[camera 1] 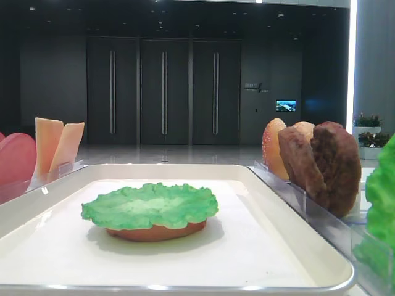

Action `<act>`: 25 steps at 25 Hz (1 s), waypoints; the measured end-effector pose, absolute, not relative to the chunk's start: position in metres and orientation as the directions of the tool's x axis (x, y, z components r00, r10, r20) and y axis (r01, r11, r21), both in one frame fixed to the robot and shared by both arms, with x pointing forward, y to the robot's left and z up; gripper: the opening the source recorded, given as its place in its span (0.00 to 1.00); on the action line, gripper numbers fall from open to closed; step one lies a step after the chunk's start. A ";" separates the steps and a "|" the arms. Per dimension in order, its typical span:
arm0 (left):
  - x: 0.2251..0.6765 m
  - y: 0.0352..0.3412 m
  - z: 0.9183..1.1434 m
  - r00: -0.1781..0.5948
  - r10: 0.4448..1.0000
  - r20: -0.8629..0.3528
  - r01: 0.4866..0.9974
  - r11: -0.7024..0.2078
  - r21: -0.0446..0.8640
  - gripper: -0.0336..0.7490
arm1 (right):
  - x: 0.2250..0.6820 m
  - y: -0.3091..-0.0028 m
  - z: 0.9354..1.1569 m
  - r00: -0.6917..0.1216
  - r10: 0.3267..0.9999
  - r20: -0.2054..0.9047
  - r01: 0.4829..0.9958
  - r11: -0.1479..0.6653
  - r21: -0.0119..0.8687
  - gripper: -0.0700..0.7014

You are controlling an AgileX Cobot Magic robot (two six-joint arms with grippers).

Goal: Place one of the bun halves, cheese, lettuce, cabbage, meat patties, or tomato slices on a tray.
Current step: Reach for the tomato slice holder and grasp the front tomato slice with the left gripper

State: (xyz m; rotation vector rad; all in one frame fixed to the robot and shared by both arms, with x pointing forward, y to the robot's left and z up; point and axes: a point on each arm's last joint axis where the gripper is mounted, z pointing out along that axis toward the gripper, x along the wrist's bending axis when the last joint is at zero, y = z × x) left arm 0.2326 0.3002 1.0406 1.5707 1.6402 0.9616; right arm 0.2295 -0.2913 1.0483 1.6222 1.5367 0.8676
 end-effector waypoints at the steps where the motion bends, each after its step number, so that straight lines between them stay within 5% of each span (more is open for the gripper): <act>1: 0.233 0.300 1.041 -0.058 0.998 0.026 0.510 0.007 0.860 0.22 | 0.229 -0.291 1.048 0.059 0.998 -0.009 0.508 -0.022 0.861 0.64; 7: 0.233 0.300 1.041 -0.059 0.998 0.028 0.511 0.006 0.860 0.14 | 0.229 -0.291 1.048 0.059 0.998 -0.009 0.508 -0.022 0.861 0.64; 13: 0.238 0.301 1.044 -0.086 0.996 -0.016 0.529 0.059 0.846 0.19 | 0.229 -0.291 1.048 0.059 0.998 -0.009 0.508 -0.022 0.861 0.64; 19: 0.300 0.307 1.054 -0.168 0.983 -0.076 0.733 0.176 0.657 0.43 | 0.229 -0.291 1.048 0.059 0.998 -0.009 0.507 -0.022 0.862 0.64; 25: 0.383 0.321 1.080 -0.181 0.983 0.030 0.843 0.140 0.520 0.47 | 0.229 -0.291 1.048 0.059 0.998 -0.009 0.507 -0.022 0.862 0.64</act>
